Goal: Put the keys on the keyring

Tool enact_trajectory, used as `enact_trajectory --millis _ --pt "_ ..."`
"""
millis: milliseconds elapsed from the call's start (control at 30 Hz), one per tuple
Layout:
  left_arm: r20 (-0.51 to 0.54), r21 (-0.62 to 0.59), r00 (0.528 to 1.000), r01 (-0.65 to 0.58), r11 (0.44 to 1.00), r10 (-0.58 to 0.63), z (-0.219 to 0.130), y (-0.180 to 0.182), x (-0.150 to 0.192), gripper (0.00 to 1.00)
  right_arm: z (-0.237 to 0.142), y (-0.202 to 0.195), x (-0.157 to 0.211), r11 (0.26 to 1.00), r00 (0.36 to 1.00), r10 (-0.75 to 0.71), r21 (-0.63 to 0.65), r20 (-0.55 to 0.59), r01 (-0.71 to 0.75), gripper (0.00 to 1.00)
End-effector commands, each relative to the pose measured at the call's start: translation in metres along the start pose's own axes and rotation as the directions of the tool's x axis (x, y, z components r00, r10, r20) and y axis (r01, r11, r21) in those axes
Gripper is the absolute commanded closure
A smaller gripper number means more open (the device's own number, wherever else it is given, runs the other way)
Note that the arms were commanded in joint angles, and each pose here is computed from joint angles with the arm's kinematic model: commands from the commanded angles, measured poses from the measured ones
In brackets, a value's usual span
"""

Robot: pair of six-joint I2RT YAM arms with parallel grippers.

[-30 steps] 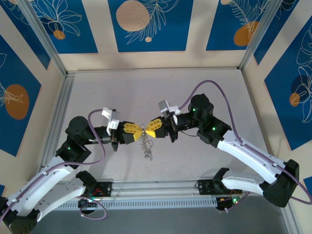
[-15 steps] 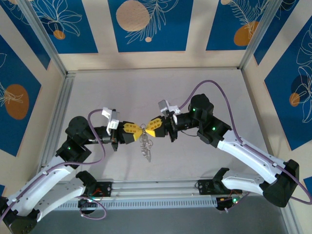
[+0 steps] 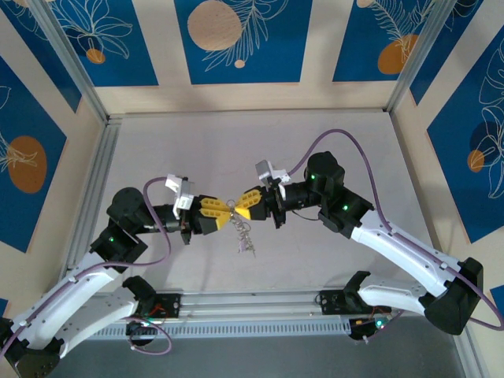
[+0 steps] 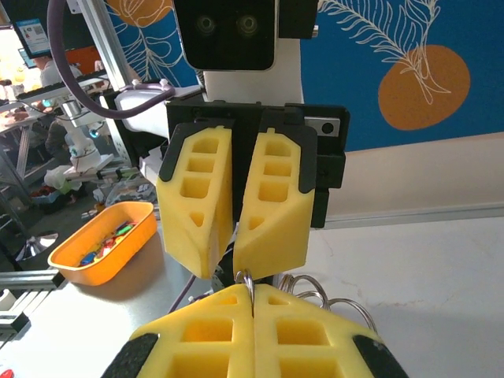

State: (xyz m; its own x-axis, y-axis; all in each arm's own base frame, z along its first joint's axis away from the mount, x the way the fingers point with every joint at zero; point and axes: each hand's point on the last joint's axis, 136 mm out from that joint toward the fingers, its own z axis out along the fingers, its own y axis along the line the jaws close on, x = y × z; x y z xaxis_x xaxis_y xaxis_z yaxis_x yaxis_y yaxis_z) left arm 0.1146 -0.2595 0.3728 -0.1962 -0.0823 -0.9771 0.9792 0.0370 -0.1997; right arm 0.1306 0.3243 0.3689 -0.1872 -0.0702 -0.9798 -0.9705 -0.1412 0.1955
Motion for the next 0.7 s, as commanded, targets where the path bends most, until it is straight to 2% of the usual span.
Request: enact_trajectory --millis 0,467,667 --pt "-0.005 0.036 0.999 -0.031 0.999 0.031 -0.001 -0.012 -0.006 0.83 -0.001 -0.006 -0.012 0.999 0.999 -0.020 0.040 0.029 0.019 1.00" --pt "-0.002 0.014 0.999 -0.037 0.999 0.037 -0.004 -0.012 -0.012 0.84 0.011 0.004 -0.005 0.999 1.000 -0.021 0.030 0.016 0.021 1.00" --pt "-0.037 -0.023 0.997 -0.062 0.998 0.061 -0.007 -0.011 -0.012 0.84 0.012 0.006 -0.004 0.999 0.999 -0.028 0.023 0.017 0.028 1.00"
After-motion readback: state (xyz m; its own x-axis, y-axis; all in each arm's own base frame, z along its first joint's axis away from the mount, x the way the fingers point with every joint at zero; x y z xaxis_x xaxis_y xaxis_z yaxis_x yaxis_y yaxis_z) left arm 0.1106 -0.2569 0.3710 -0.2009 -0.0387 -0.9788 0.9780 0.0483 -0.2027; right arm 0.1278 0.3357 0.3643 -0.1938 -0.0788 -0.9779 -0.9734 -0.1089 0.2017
